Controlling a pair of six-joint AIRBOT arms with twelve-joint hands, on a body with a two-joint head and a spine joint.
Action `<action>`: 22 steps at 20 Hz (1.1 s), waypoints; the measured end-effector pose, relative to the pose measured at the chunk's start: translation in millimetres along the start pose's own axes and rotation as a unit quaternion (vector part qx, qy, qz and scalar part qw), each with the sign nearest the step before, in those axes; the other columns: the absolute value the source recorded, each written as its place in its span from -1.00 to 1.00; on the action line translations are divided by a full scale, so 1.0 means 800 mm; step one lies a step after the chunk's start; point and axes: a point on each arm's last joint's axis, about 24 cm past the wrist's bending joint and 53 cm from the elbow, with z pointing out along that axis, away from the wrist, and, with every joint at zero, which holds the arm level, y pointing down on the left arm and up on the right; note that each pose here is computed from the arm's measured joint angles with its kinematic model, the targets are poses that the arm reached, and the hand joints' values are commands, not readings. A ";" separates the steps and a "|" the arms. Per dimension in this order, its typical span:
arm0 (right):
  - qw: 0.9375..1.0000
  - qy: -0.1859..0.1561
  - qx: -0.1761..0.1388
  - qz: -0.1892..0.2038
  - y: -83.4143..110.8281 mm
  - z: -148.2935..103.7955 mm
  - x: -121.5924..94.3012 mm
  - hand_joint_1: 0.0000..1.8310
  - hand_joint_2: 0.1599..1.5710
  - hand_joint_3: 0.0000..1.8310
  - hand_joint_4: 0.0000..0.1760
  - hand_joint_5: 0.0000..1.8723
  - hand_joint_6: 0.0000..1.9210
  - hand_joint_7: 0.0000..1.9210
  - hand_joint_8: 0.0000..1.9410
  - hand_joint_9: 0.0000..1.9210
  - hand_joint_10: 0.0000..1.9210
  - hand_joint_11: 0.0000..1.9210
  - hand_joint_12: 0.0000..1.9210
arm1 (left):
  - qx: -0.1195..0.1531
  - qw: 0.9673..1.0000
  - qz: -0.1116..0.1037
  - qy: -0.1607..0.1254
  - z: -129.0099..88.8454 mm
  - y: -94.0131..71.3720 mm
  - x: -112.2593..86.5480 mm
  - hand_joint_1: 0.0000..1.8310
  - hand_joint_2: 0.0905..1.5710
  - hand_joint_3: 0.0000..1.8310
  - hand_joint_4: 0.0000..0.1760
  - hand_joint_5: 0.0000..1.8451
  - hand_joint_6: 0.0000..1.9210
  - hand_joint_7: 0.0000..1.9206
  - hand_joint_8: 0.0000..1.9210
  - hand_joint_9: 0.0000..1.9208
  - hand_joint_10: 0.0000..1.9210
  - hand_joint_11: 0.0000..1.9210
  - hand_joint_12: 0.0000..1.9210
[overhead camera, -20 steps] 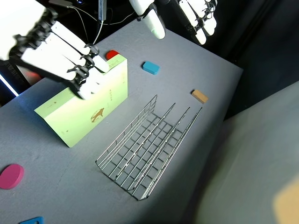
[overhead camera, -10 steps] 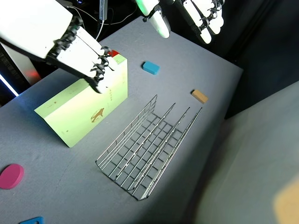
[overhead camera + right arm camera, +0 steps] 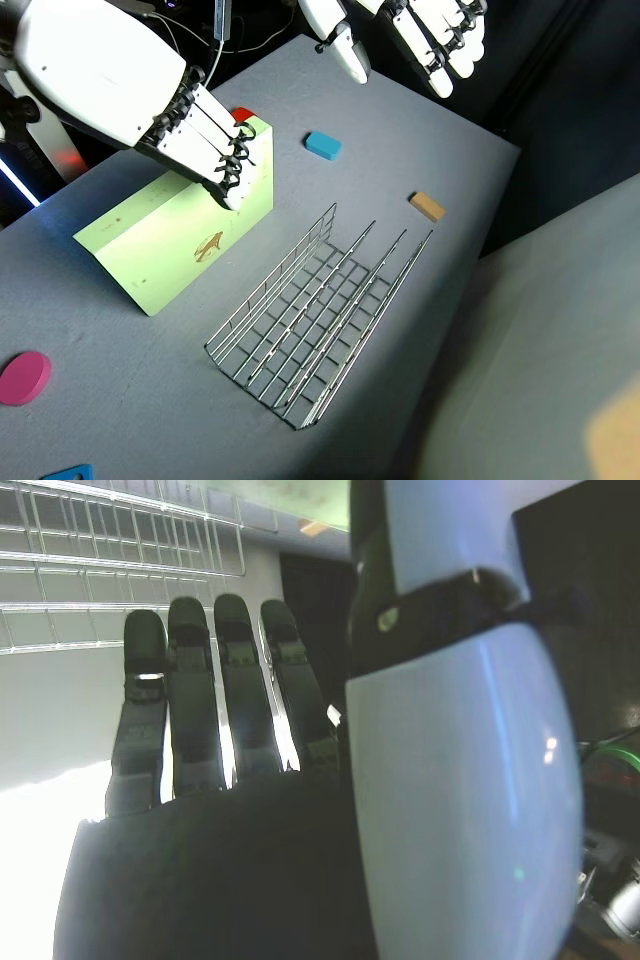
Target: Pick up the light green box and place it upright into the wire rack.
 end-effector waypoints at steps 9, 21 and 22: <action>1.000 -0.003 0.024 0.014 -0.022 0.018 0.001 0.22 -0.05 -1.00 -1.00 -0.78 -1.00 -0.74 -1.00 -0.73 -1.00 -1.00 -0.36 | 0.004 1.000 0.004 -0.003 0.003 0.001 -0.003 -0.87 0.84 -1.00 -0.84 -0.76 -1.00 -0.84 -1.00 -0.88 -1.00 -1.00 -0.31; 0.999 -0.013 0.029 0.010 -0.031 0.024 0.000 0.24 -0.05 -1.00 -1.00 -0.78 -1.00 -0.74 -1.00 -0.73 -1.00 -1.00 -0.37 | 0.008 0.999 0.040 -0.006 0.003 -0.001 -0.005 -0.91 0.85 -1.00 -0.83 -0.77 -1.00 -0.85 -0.99 -0.89 -1.00 -1.00 -0.24; 0.999 -0.015 0.028 0.008 -0.032 0.025 0.000 0.24 -0.05 -1.00 -1.00 -0.78 -1.00 -0.74 -1.00 -0.73 -1.00 -1.00 -0.37 | 0.008 0.999 0.041 -0.007 0.003 -0.001 -0.005 -0.91 0.85 -1.00 -0.83 -0.77 -1.00 -0.85 -0.99 -0.89 -1.00 -1.00 -0.24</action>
